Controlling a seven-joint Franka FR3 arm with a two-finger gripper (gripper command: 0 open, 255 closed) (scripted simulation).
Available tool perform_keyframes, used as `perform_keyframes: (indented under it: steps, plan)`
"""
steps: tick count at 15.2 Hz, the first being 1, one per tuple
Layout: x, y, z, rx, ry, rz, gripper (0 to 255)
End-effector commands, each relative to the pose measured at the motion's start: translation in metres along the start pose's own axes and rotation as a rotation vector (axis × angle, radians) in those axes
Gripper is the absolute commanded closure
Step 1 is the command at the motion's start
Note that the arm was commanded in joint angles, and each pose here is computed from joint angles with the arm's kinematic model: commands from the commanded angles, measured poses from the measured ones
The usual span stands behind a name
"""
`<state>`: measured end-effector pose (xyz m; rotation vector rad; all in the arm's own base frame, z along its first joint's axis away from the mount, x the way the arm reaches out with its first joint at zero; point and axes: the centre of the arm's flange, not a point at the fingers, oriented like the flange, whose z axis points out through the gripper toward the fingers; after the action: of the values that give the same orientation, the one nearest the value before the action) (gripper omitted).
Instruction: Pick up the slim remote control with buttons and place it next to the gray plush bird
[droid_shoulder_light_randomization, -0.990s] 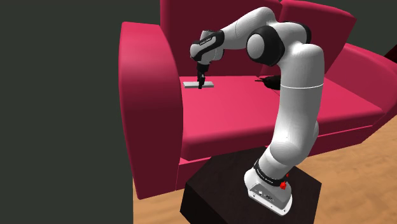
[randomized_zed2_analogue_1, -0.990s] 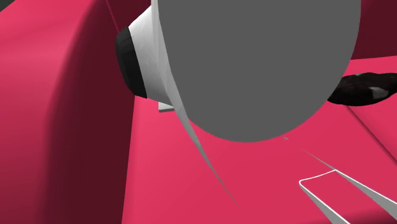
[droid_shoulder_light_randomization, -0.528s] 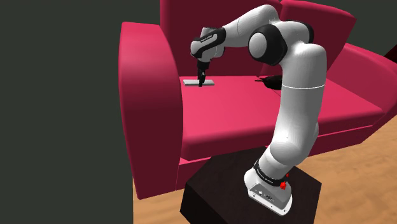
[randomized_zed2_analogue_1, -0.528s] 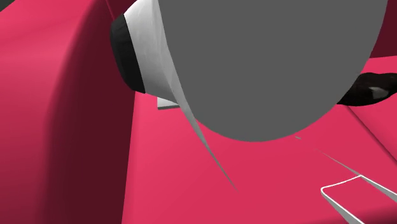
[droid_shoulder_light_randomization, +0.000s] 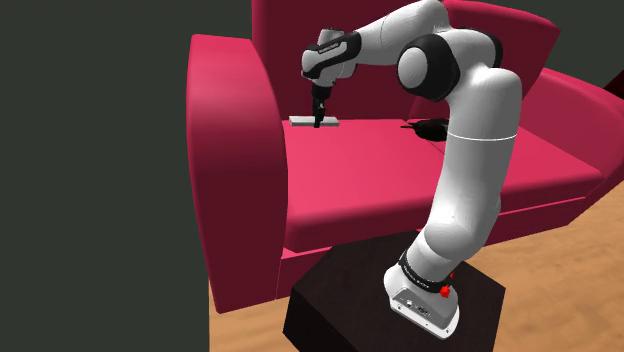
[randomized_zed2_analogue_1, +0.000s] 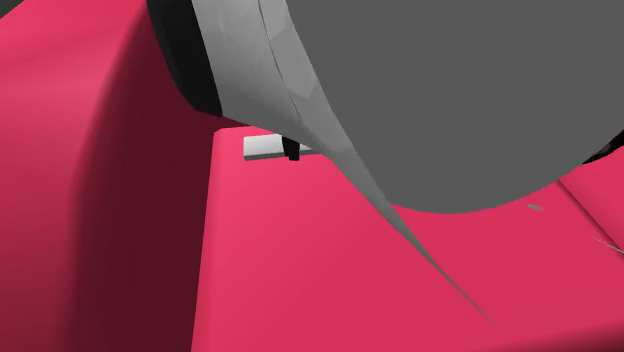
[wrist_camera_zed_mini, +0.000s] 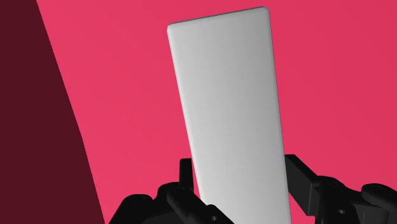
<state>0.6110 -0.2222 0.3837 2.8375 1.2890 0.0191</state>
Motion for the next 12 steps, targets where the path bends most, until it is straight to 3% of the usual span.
perform_keyframes:
  steps: [1, 12]
  plan:
    - [0.001, 0.0, -0.011, 0.0, 0.0, 0.0, 255]
    - [0.001, 0.002, -0.069, 0.0, 0.0, 0.0, 255]
